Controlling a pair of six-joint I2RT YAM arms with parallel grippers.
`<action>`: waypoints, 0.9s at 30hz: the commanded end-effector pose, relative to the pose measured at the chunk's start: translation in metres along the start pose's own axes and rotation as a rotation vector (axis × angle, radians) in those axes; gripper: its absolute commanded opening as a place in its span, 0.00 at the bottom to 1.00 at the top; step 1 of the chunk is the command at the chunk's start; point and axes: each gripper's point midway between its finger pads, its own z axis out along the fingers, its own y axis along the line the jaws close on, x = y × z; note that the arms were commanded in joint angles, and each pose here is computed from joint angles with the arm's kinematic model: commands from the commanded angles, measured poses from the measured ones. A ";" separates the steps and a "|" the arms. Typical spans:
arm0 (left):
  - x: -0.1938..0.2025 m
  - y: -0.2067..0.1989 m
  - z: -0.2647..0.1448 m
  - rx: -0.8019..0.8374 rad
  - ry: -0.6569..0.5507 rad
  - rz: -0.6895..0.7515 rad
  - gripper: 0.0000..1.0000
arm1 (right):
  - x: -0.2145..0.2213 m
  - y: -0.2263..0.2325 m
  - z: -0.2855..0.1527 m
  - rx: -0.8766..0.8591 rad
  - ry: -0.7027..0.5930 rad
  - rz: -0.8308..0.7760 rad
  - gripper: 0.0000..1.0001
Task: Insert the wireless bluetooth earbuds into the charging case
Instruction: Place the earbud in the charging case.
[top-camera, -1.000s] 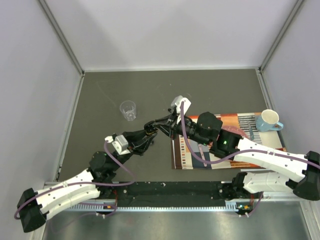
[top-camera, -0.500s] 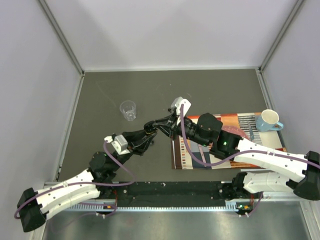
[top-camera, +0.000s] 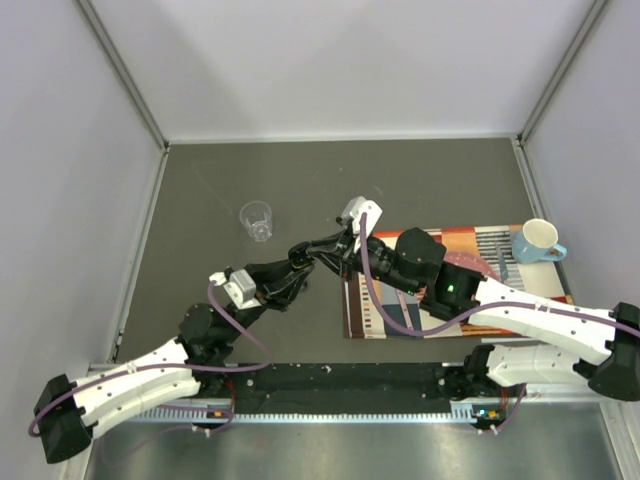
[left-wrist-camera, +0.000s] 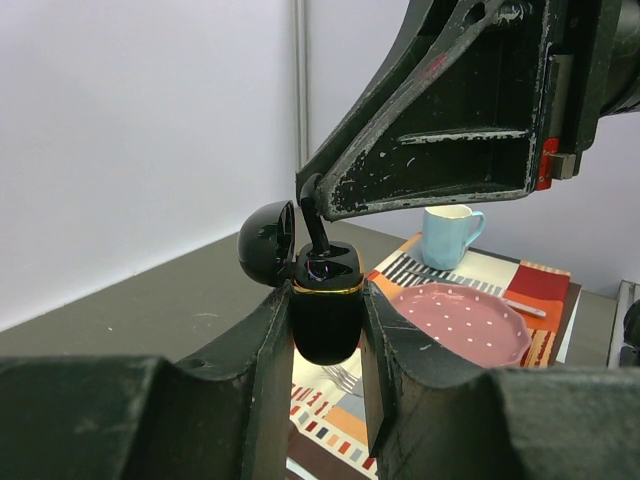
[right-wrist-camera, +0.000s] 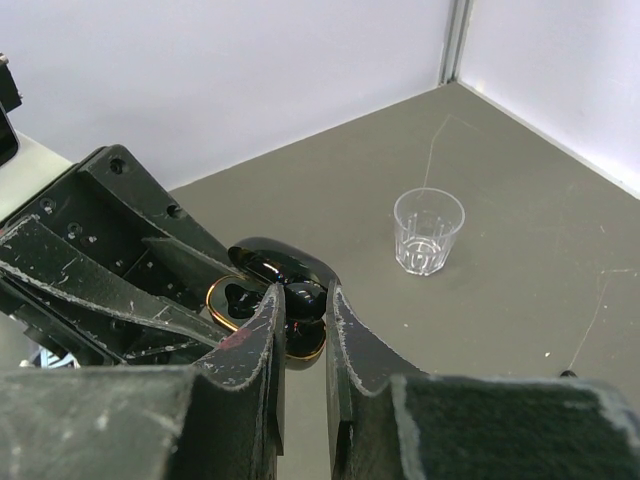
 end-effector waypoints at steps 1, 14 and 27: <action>-0.034 0.009 0.002 -0.048 -0.133 -0.007 0.00 | 0.004 0.006 -0.004 -0.007 0.027 -0.028 0.00; -0.030 0.009 0.001 -0.048 -0.125 -0.002 0.00 | 0.004 0.001 0.002 0.050 0.044 -0.113 0.00; -0.031 0.009 -0.001 -0.049 -0.131 0.001 0.00 | -0.002 0.004 0.007 0.056 0.042 -0.155 0.00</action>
